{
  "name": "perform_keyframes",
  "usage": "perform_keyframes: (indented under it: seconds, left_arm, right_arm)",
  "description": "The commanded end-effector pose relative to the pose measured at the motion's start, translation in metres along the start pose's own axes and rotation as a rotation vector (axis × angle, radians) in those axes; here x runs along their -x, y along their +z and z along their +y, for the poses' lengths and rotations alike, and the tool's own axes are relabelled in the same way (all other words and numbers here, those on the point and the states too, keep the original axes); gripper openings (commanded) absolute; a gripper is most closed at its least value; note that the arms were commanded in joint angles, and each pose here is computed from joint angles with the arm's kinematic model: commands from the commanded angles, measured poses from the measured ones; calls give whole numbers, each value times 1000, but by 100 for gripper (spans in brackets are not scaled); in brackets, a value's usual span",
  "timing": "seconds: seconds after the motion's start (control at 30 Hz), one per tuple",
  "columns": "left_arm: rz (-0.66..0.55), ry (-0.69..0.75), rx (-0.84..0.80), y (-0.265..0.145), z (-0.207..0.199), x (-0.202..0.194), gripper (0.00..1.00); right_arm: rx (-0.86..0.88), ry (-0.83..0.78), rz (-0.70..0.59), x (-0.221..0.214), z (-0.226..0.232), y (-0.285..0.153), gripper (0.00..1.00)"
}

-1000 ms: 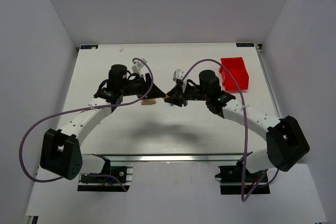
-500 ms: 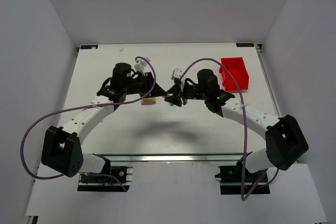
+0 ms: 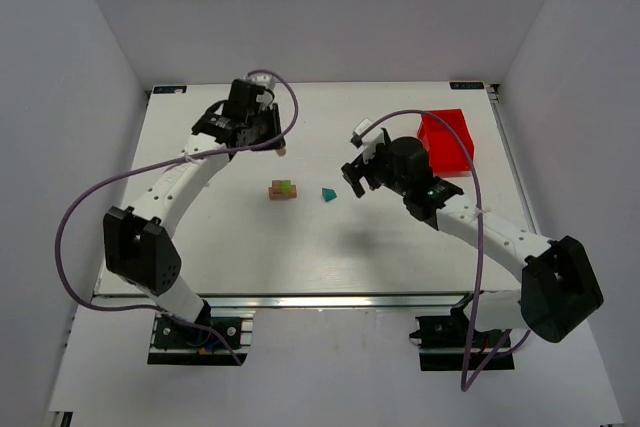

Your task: Build the wood block tower

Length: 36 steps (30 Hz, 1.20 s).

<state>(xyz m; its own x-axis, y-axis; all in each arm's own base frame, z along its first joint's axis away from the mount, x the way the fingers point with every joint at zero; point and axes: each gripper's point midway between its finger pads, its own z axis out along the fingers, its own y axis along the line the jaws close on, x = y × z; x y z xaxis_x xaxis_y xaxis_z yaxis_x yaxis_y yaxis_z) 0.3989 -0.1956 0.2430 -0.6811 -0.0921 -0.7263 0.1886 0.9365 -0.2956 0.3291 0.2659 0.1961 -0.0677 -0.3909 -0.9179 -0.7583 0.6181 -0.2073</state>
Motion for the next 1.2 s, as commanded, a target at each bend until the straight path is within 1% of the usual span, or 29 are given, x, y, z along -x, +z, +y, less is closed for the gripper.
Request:
perform_keyframes:
  seconds: [0.0, 0.03, 0.1, 0.2, 0.37, 0.53, 0.8, 1.07, 1.17]
  left_arm:
    - [175, -18, 157, 9, 37, -62, 0]
    - [166, -25, 148, 12, 36, -63, 0]
    - [166, -40, 150, 16, 37, -67, 0]
    - [152, -50, 154, 19, 36, -66, 0]
    - [123, -74, 160, 26, 40, -74, 0]
    - [99, -62, 142, 34, 38, -74, 0]
    - [121, -55, 134, 45, 36, -80, 0]
    - [150, -39, 160, 52, 40, -87, 0]
    - [177, -37, 192, 55, 45, -93, 0]
  right_arm:
    - [-237, 94, 87, -27, -38, -13, 89]
    - [-296, 128, 91, -30, -47, -17, 89]
    - [-350, 161, 80, -31, -57, -19, 89]
    - [-382, 180, 63, -28, -62, -22, 89]
    - [-372, 177, 25, -23, -61, -26, 89]
    - [-374, 168, 32, -24, -62, -26, 89]
    - [-372, 162, 42, -26, -62, -27, 89]
    - [-372, 160, 42, -24, -63, -28, 89]
    - [-372, 157, 44, -25, -63, -27, 89]
